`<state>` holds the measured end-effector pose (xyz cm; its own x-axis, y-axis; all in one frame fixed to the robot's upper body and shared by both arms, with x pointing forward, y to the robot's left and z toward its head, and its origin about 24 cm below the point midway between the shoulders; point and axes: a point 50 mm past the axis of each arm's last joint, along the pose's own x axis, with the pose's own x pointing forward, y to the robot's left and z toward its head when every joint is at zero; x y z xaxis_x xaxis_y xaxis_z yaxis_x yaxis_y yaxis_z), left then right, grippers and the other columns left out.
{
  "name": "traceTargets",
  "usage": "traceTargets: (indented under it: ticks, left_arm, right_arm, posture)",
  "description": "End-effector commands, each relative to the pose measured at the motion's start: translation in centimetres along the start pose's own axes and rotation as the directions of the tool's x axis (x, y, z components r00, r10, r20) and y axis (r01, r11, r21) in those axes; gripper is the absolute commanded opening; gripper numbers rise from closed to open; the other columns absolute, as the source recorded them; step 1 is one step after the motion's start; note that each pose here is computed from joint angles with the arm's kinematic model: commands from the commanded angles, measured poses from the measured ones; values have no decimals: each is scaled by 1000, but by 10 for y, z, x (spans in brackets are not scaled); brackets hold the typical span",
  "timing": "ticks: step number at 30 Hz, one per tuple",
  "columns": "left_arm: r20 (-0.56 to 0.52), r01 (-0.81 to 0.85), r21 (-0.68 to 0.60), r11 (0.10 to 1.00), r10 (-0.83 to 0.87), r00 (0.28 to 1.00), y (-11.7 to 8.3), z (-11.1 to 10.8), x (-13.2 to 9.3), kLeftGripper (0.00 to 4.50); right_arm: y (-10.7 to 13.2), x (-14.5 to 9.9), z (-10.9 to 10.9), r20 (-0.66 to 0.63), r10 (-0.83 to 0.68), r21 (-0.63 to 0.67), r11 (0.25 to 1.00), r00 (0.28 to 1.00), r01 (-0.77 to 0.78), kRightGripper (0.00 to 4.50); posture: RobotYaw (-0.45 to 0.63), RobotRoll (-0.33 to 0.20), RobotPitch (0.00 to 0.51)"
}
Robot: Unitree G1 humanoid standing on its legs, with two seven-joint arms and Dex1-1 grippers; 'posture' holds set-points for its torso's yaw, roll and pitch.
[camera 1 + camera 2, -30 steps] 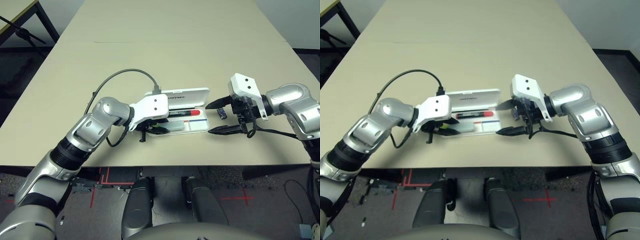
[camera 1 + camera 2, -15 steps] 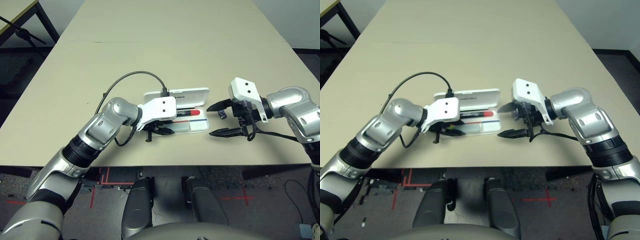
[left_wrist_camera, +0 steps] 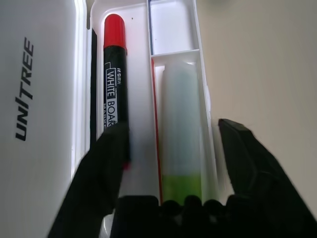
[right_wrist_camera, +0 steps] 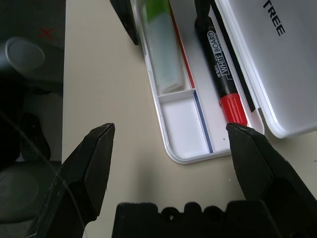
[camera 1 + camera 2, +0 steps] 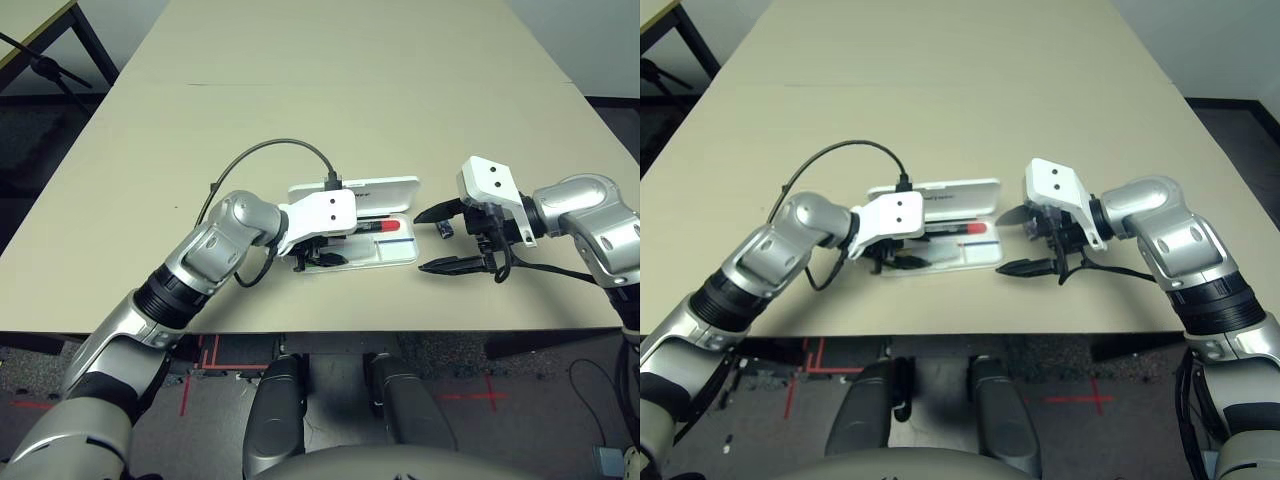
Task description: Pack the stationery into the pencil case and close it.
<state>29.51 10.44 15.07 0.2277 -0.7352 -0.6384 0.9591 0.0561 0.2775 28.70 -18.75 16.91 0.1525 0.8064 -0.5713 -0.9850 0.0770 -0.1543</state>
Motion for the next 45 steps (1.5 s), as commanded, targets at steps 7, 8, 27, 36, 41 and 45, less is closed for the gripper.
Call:
traceTargets:
  ticks: [7, 8, 27, 36, 41, 45]
  left_arm:
    - [116, 9, -22, 1000, -6, 993, -8, -2, -51, 4464]
    - [118, 7, -25, 1000, -4, 993, -10, -4, -56, 4464]
    - [111, -36, -114, 993, 49, 993, -35, -27, -81, 4464]
    - [114, -26, -112, 993, 39, 993, -37, -31, -74, 4464]
    - [107, -28, -106, 994, 39, 993, -36, -32, -71, 4464]
    - [112, -25, -105, 994, 37, 993, -37, -31, -68, 4464]
  right_arm:
    - [-1, -9, -2, -1, -8, 38, 999, 1000, 8, 4500]
    - [-1, -10, -3, -3, -10, 42, 999, 1000, 10, 4500]
    - [-1, -45, -8, -148, -286, 250, 915, 947, 316, 4500]
    - [-3, -45, -30, -375, -549, 348, 663, 747, 662, 4500]
    - [-3, -28, -27, -392, -581, 387, 599, 713, 701, 4500]
    - [-2, -12, -20, -379, -583, 420, 584, 719, 695, 4500]
  posture:
    - [58, 0, 162]
    - [58, 0, 162]
    - [63, 0, 169]
    - [42, 0, 177]
    - [31, 0, 182]
    - [31, 0, 182]
